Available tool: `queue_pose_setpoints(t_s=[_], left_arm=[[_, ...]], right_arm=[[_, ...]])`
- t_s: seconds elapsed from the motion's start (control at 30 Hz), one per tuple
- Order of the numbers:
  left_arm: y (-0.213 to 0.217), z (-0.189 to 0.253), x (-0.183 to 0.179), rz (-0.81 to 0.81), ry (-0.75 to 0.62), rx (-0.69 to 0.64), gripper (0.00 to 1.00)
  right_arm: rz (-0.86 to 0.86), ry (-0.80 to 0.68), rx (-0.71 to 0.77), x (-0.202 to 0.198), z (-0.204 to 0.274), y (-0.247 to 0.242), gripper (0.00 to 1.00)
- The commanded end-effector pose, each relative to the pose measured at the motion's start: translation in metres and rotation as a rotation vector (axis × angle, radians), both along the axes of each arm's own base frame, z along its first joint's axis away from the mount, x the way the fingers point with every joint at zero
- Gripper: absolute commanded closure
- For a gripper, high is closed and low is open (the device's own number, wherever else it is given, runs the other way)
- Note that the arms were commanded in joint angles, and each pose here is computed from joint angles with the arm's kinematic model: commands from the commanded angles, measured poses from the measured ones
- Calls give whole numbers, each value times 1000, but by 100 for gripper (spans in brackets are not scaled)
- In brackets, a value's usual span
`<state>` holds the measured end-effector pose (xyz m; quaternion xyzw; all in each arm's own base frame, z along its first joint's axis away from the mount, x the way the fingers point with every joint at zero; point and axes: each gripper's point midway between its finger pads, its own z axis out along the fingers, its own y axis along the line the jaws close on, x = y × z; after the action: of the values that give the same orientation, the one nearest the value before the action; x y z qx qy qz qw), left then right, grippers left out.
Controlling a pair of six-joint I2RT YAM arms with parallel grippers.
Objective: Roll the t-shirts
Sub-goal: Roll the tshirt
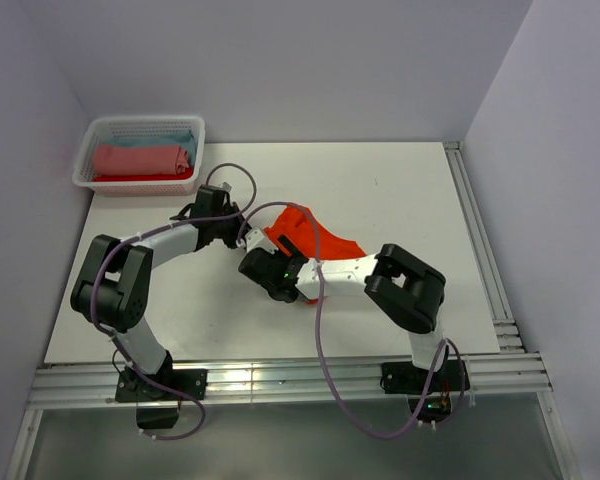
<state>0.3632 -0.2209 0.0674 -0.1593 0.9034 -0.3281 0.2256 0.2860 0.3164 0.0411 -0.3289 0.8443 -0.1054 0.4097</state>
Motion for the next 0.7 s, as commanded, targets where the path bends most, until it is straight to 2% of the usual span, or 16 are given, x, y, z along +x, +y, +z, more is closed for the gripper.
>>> queue_pose_setpoints(t_s=[0.0,0.2,0.3,0.4,0.43,0.47,0.5,0.6,0.63,0.67], left_arm=[[-6,14,7,-46,-24,-33,100],[-2,13,8,-53,-11,-53,100],[1,14,10,-51,-8,-55,100],[4,15,12,-51,-6,-62,100],[5,15,13,-49,-9,-62,99],[5,17,14,-51,-14,-62,98],[6,19,15,-49,-20,-59,96],[11,27,16,-37,-46,-43,80],[14,28,16,-28,-48,-37,68],[16,32,17,-26,-61,-37,62]], right_arm=[[-35,-98,-35,17,19,4,14],[-39,-114,-108,19,6,3,23],[-47,-116,-125,20,2,1,37],[-38,-100,-124,19,0,3,68],[-35,-94,-123,18,-1,4,88],[-30,-85,-109,19,1,9,98],[-20,-72,-104,17,0,11,100],[28,5,-21,11,3,26,100],[36,26,5,9,5,28,100],[57,79,52,6,3,33,100]])
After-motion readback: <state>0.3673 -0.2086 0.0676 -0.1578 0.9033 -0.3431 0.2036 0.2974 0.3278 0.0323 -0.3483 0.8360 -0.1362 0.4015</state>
